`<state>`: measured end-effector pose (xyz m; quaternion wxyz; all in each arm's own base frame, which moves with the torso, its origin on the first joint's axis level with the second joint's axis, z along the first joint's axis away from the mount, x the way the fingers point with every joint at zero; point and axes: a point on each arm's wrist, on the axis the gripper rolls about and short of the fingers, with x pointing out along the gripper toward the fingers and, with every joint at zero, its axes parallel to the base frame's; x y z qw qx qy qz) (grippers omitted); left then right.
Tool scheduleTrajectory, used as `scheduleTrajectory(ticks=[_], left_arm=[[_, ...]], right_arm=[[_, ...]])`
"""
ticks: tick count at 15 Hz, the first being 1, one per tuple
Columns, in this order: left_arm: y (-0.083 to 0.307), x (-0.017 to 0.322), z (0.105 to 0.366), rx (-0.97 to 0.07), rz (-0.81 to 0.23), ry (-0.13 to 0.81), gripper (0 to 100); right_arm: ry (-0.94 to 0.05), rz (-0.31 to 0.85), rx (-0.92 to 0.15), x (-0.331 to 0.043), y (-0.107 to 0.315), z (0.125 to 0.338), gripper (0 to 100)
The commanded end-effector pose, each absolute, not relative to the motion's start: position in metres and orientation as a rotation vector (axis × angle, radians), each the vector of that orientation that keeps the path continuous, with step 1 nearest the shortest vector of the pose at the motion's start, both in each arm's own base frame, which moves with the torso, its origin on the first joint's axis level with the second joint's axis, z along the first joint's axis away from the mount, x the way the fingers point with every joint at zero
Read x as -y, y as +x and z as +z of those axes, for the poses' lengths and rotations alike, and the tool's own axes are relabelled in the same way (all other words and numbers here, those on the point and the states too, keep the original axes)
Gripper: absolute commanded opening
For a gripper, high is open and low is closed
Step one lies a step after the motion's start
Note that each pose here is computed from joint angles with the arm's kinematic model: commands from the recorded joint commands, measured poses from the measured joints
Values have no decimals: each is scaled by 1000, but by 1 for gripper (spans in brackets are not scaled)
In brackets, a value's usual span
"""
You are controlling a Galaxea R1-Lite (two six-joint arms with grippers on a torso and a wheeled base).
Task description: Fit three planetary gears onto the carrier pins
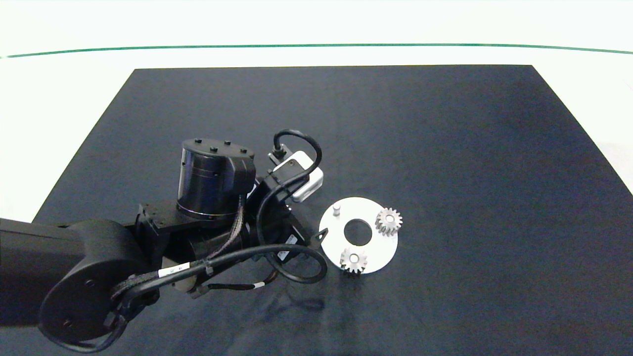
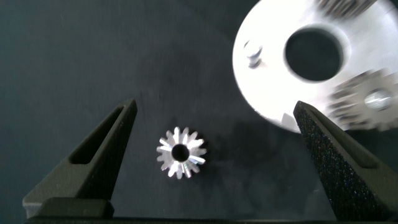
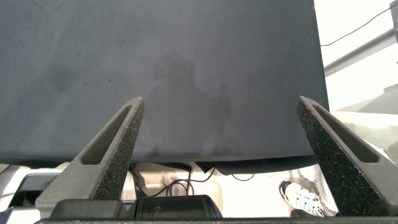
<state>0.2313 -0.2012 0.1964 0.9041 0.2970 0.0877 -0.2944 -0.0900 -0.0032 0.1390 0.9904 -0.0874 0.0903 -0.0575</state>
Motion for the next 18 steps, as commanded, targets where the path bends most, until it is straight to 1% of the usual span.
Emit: scheduleTrajectory(ticks=[1, 6, 10, 12, 16, 17, 18], left_arm=[[243, 195, 185, -224, -606, 616, 100], [249, 186, 182, -243, -621, 610, 100], [245, 175, 183, -301, -638, 622, 100], [245, 175, 184, -300, -639, 621, 100], [250, 177, 177, -320, -642, 631, 100], [252, 177, 174, -329, -642, 634, 99], [253, 178, 174, -329, -641, 634, 96]], right_arm=[[-177, -115, -185, 3, -90, 139, 100], [-177, -115, -187, 3, -90, 138, 100], [-176, -115, -188, 3, -90, 138, 100], [-176, -115, -193, 3, -89, 138, 100], [-176, -115, -191, 3, -90, 137, 100], [-176, -115, -193, 3, -89, 138, 100], [-176, -115, -191, 3, -89, 137, 100]])
